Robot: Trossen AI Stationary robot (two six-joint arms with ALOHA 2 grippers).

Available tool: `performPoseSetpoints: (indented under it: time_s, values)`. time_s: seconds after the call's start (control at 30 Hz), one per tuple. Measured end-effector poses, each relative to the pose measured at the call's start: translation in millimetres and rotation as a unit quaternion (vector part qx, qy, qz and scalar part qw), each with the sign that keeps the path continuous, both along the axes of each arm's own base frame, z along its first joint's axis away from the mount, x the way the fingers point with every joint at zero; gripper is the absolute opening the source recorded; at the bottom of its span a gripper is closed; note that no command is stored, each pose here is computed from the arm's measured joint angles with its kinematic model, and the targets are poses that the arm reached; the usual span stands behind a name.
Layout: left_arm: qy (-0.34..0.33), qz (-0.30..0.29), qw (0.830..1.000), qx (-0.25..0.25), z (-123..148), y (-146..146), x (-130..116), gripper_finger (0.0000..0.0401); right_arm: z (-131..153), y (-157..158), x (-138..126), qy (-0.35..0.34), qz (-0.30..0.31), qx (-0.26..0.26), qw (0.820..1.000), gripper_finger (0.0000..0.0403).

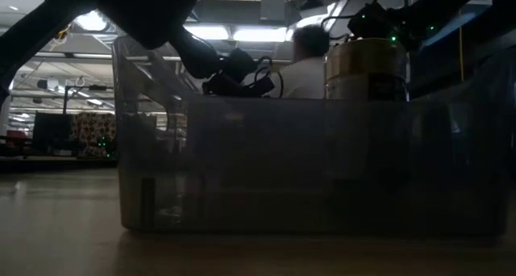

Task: Sort spices by type
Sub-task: Put the top golden seasoning bottle into the black bin

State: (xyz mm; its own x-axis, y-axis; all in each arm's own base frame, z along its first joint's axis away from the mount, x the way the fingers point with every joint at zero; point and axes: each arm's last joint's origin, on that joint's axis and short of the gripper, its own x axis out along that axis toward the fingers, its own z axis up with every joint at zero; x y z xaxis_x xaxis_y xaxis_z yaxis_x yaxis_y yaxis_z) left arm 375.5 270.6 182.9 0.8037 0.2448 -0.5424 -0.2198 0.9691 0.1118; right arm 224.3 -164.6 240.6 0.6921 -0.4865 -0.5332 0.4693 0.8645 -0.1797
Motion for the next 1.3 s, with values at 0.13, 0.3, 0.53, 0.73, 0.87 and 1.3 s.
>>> performPoseSetpoints:
  time_s: [0.13,0.3,0.53,0.73,0.87,1.3]
  values:
    - [0.016,-0.013,1.000,0.007,-6,-2,1,0.0288,0,0,0,0.000,0.000,0.000,1.000,0.0337]
    - [0.018,-0.015,1.000,0.008,-8,-2,2,0.0288,0,0,0,0.000,0.000,0.000,1.000,0.0337]
    - [0.017,-0.018,1.000,0.013,-8,-2,2,0.0266,0,0,0,0.000,0.000,0.000,1.000,0.0337]
    - [0.019,-0.024,0.999,0.021,-7,-3,2,0.0258,0,0,0,0.000,0.000,0.000,1.000,0.0337]
    - [0.026,-0.018,0.999,0.030,0,-5,0,0.0258,0,0,0,0.000,0.000,0.000,1.000,0.0337]
    - [0.021,-0.014,0.996,0.090,67,-39,-7,0.0257,0,0,0,-0.003,-0.004,0.006,1.000,0.0337]
